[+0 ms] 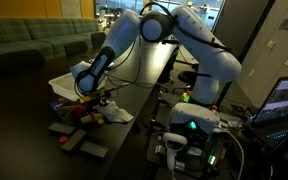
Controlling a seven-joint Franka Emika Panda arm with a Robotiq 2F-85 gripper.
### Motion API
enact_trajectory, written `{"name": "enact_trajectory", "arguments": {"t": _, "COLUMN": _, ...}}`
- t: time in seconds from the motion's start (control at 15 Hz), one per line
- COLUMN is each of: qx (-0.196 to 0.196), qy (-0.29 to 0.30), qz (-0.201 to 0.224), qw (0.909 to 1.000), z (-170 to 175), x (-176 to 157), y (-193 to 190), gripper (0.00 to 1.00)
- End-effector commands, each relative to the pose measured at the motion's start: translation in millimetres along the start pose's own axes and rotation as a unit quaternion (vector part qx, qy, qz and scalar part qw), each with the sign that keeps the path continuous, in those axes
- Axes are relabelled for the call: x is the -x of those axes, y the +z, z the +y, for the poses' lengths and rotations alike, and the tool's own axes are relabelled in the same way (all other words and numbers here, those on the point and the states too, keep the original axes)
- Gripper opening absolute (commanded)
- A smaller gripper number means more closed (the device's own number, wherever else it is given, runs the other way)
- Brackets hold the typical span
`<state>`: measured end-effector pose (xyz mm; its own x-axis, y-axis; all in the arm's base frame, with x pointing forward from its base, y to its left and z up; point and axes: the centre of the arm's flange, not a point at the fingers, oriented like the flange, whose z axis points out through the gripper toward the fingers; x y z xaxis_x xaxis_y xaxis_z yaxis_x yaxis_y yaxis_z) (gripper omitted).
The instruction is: Use the cloth to push the objects on the table to the left, then put it in the box
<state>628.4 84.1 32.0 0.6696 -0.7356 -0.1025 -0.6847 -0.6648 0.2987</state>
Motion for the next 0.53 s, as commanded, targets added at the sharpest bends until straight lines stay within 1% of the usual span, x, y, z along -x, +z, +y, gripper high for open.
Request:
{"name": "enact_trajectory", "arguments": {"t": 0.0, "qx": -0.036, "qy": -0.022, "qz": -0.002, "qw": 0.9991, "z": -48.7, "x": 45.2, "y": -7.6, "gripper": 0.14}}
{"name": "enact_trajectory", "arguments": {"t": 0.07, "qx": -0.042, "qy": -0.029, "qz": -0.001, "qw": 0.9987, "z": -64.6, "x": 58.4, "y": -6.5, "gripper": 0.14}}
{"name": "enact_trajectory", "arguments": {"t": 0.27, "qx": -0.062, "qy": -0.052, "qz": -0.005, "qw": 0.9967, "z": -92.0, "x": 96.4, "y": -18.9, "gripper": 0.13}}
{"name": "enact_trajectory", "arguments": {"t": 0.4, "qx": -0.078, "qy": -0.066, "qz": -0.006, "qw": 0.9948, "z": -104.0, "x": 115.5, "y": -30.3, "gripper": 0.15}}
{"name": "enact_trajectory", "arguments": {"t": 0.47, "qx": -0.085, "qy": -0.070, "qz": -0.004, "qw": 0.9939, "z": -109.0, "x": 122.0, "y": -35.8, "gripper": 0.14}}
